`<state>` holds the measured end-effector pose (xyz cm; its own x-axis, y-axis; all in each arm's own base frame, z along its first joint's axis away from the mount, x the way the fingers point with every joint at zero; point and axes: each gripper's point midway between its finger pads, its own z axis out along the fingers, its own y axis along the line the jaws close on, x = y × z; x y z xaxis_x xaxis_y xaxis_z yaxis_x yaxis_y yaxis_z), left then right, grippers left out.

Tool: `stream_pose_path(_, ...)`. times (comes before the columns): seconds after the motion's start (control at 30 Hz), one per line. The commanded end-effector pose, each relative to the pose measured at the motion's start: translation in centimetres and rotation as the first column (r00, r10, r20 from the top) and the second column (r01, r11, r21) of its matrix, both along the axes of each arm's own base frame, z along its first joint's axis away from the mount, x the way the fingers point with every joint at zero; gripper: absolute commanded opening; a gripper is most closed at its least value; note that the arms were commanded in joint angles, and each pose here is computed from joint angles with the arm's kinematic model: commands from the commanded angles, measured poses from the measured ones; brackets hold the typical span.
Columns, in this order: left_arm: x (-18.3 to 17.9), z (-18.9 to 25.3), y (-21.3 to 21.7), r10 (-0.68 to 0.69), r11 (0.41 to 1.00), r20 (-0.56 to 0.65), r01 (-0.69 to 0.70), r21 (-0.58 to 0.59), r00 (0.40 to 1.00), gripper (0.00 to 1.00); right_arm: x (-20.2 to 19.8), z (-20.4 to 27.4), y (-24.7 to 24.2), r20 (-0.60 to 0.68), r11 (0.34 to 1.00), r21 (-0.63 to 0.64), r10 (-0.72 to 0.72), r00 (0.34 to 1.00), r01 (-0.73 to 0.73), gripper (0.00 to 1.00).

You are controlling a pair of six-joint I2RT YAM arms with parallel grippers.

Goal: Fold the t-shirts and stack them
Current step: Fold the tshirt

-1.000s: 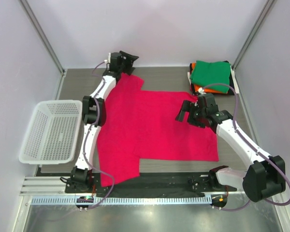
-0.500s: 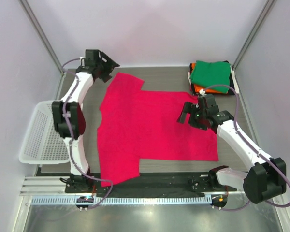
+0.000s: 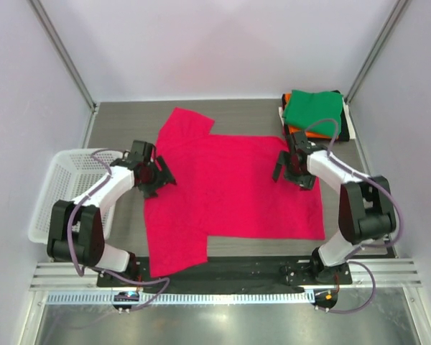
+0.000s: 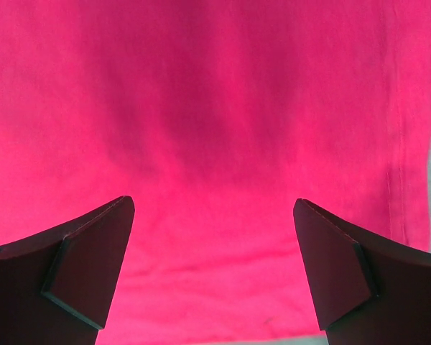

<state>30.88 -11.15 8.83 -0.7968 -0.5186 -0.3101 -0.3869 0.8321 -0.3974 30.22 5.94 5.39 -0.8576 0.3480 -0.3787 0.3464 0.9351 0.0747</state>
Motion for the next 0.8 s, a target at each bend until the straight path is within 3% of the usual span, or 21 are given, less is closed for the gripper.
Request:
stream_pose_path(0.0,0.4,-0.9,-0.4,0.016,0.999,0.036,-0.015,-0.028,0.999,0.78,3.7,0.1,-0.9,0.033,0.997,-0.073,-0.001,0.999,0.004,1.00)
stream_pose_path(0.3,1.8,-6.7,-0.7,0.047,0.999,-0.091,-0.047,-0.003,0.995,0.77,8.8,-3.7,-2.9,-0.022,0.989,-0.144,-0.027,0.999,0.023,1.00)
stream_pose_path(0.47,4.6,-7.6,-1.3,0.084,0.996,-0.105,-0.086,-0.010,0.991,0.77,14.6,-2.5,-2.4,0.063,0.991,-0.137,0.020,0.998,-0.011,1.00)
stream_pose_path(0.57,6.7,-6.3,-2.1,0.077,0.996,-0.095,-0.081,-0.038,0.992,0.77,17.0,0.3,-1.6,0.128,0.992,-0.115,0.059,0.990,-0.044,1.00)
stream_pose_path(0.63,8.2,-3.1,-2.6,0.050,0.998,-0.036,-0.052,-0.047,0.998,0.77,17.2,3.5,-1.3,0.188,0.995,-0.093,0.064,0.980,-0.047,1.00)
stream_pose_path(0.77,5.8,1.2,-1.6,0.023,1.000,0.010,-0.023,0.015,1.000,0.79,14.4,8.4,-0.3,0.251,0.997,-0.029,0.074,0.965,-0.068,1.00)
